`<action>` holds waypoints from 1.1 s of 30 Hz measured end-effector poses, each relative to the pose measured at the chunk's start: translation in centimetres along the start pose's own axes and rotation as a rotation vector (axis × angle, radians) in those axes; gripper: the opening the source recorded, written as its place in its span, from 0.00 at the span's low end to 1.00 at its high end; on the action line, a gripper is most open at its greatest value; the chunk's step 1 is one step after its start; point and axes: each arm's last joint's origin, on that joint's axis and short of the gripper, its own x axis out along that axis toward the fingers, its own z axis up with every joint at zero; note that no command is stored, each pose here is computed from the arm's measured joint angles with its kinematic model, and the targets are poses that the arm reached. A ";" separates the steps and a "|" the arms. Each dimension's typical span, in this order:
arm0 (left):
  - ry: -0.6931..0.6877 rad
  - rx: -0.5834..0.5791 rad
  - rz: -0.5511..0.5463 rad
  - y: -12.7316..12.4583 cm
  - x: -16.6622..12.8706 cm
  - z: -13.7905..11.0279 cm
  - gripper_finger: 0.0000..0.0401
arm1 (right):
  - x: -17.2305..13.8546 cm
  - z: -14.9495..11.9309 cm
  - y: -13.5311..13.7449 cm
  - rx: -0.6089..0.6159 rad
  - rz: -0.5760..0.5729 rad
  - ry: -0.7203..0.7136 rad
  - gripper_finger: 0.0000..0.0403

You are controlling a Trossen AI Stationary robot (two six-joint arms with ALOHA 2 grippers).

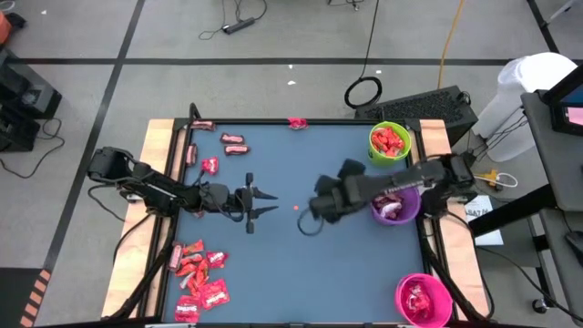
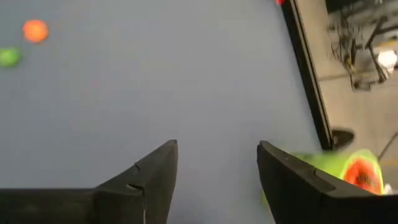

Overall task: Organize candy in baskets
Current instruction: Put the red candy pack into the pink bucket

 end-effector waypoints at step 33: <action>-0.012 -0.057 0.045 0.2 0.0 0.2 0.32 | 20.5 6.8 -16.5 0.134 0.224 -0.591 0.46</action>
